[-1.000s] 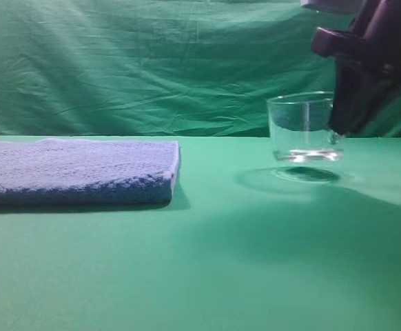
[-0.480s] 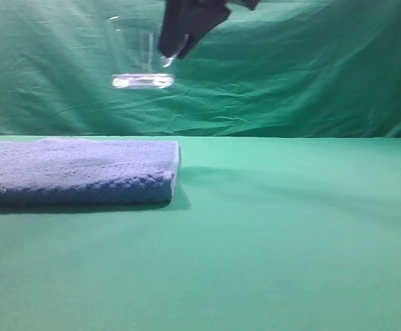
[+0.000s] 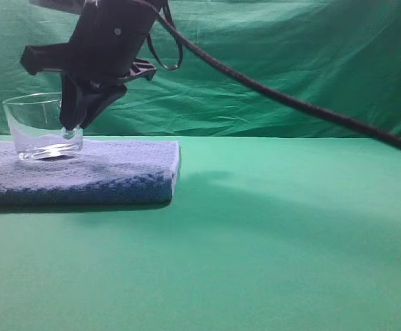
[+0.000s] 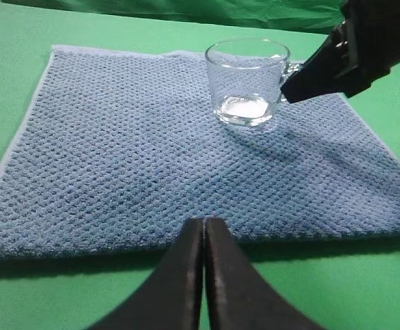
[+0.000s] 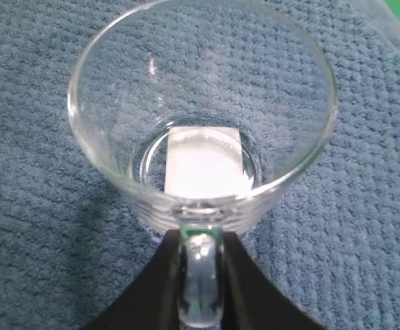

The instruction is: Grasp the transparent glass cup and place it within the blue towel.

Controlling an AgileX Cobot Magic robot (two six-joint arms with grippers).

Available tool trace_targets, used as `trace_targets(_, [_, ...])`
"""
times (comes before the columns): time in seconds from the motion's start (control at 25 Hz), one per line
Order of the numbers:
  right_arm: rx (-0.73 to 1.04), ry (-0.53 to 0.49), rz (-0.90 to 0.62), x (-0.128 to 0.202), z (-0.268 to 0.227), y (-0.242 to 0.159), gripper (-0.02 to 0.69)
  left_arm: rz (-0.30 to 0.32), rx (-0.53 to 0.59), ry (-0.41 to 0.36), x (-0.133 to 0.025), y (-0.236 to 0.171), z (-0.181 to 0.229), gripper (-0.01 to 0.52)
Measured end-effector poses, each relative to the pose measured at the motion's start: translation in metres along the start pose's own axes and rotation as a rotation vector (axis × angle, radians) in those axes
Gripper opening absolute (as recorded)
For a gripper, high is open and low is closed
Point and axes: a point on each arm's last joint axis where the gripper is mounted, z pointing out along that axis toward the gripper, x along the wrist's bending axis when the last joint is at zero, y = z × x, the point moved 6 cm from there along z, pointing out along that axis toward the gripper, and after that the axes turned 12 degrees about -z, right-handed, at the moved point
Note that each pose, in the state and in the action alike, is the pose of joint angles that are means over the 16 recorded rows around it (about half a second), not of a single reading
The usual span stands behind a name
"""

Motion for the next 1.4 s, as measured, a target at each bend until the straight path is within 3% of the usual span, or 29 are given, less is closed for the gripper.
trace_targets(0.12, [0.024, 0.020, 0.006, 0.002, -0.014, 0.002, 0.339, 0.000, 0.000, 0.000, 0.000, 0.000, 0.000, 0.000])
trace_targets(0.28, [0.056, 0.043, 0.027, 0.004, -0.044, 0.005, 0.322, 0.000, 0.000, 0.000, 0.000, 0.000, 0.000, 0.000])
trace_targets(0.4, [0.078, 0.052, 0.060, 0.003, -0.075, 0.008, 0.258, 0.000, 0.000, 0.000, 0.000, 0.000, 0.000, 0.000])
trace_targets(0.64, [0.085, 0.032, 0.138, -0.002, -0.153, 0.011, 0.065, 0.000, 0.000, 0.000, 0.000, 0.000, 0.000, 0.000])
trace_targets(0.76, [0.066, 0.008, 0.171, -0.001, -0.190, 0.008, 0.017, 0.000, 0.000, 0.000, 0.000, 0.000, 0.000, 0.000])
trace_targets(1.08, [-0.058, -0.089, 0.216, 0.020, -0.268, -0.023, 0.000, 0.000, 0.000, 0.000, 0.000, 0.000, 0.000, 0.000])
trace_targets(1.4, [-0.226, -0.201, 0.224, 0.063, -0.309, -0.087, 0.000, 0.000, 0.000, 0.000, 0.000, 0.000, 0.000, 0.000])
